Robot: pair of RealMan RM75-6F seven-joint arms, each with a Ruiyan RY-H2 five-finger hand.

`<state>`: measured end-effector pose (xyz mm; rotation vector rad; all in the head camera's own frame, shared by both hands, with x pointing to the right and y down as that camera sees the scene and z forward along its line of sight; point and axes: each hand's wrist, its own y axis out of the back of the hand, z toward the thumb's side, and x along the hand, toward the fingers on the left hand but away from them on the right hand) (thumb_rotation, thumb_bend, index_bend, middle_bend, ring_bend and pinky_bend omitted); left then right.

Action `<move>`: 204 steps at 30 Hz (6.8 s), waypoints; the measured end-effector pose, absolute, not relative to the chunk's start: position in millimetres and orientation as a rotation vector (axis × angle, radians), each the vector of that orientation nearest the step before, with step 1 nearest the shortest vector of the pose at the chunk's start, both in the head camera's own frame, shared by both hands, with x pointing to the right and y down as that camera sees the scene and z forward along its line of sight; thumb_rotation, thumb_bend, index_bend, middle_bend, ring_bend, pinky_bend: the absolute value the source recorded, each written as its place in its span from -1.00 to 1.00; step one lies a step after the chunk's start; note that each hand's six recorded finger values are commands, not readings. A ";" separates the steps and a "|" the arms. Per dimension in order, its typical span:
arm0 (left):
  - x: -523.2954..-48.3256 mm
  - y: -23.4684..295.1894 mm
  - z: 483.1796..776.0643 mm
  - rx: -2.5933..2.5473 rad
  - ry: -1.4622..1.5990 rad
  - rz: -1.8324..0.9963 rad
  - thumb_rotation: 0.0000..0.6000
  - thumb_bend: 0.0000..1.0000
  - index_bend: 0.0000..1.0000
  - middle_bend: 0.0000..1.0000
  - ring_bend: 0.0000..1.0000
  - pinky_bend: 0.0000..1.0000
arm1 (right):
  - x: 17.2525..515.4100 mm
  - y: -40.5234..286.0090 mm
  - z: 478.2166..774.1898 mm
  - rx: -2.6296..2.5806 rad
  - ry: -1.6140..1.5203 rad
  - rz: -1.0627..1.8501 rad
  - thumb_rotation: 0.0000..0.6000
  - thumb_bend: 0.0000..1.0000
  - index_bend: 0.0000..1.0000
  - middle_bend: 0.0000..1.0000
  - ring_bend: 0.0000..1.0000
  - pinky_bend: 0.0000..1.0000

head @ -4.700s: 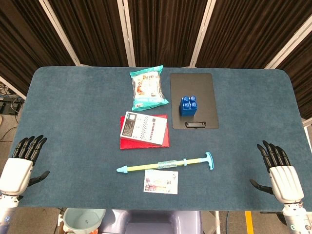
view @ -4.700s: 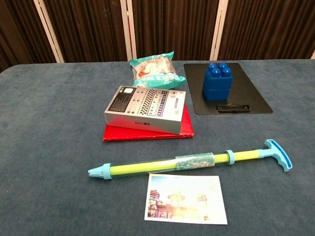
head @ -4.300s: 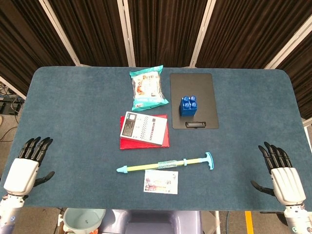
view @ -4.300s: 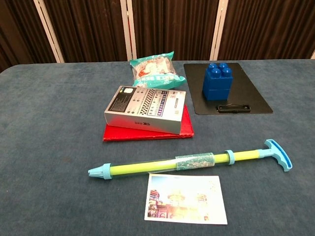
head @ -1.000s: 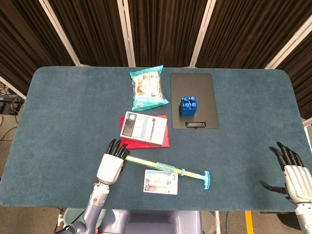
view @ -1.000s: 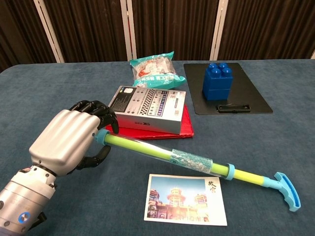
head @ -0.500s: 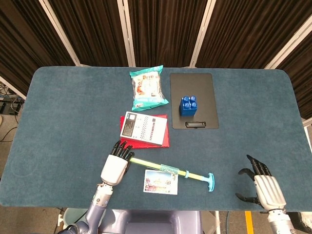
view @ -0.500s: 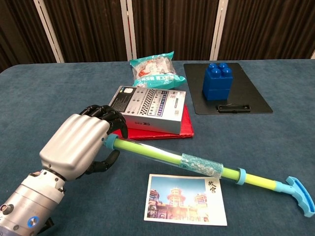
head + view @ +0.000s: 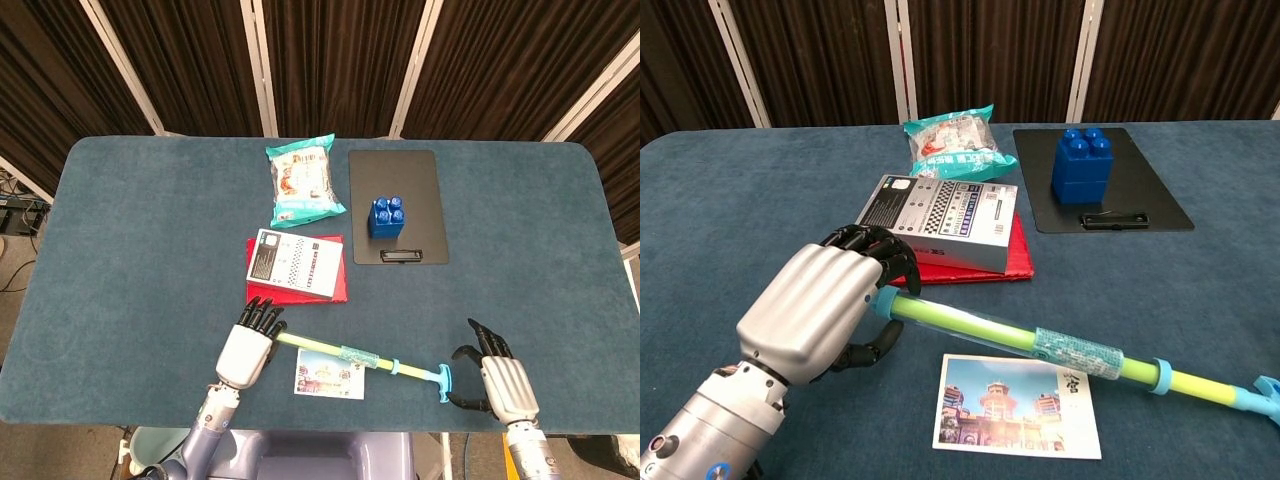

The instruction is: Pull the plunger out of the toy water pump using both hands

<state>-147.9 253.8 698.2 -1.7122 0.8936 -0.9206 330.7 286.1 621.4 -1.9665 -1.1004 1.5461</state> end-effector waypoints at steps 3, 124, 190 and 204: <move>-146.8 255.1 698.3 -1.717 0.886 -0.916 1.00 0.09 0.46 -0.49 -0.70 -0.68 | 328.1 291.2 628.2 -1.976 -1.101 1.564 1.00 -0.64 -0.18 -0.91 -1.00 -0.83; -187.4 213.1 648.8 -1.786 1.229 -0.760 1.00 0.11 0.48 -0.43 -0.70 -0.67 | 357.1 246.8 648.6 -1.857 -1.028 1.613 1.00 -0.05 0.41 -0.56 -0.89 -0.78; -203.0 217.3 602.3 -1.798 1.313 -0.622 1.00 0.11 0.49 -0.42 -0.70 -0.67 | 429.2 200.7 618.9 -1.640 -1.235 1.657 1.00 -0.05 0.41 -0.55 -0.88 -0.78; -205.3 220.6 598.0 -1.796 1.306 -0.613 1.00 0.10 0.48 -0.41 -0.70 -0.68 | 438.0 197.4 615.2 -1.617 -1.255 1.668 1.00 -0.05 0.41 -0.55 -0.88 -0.78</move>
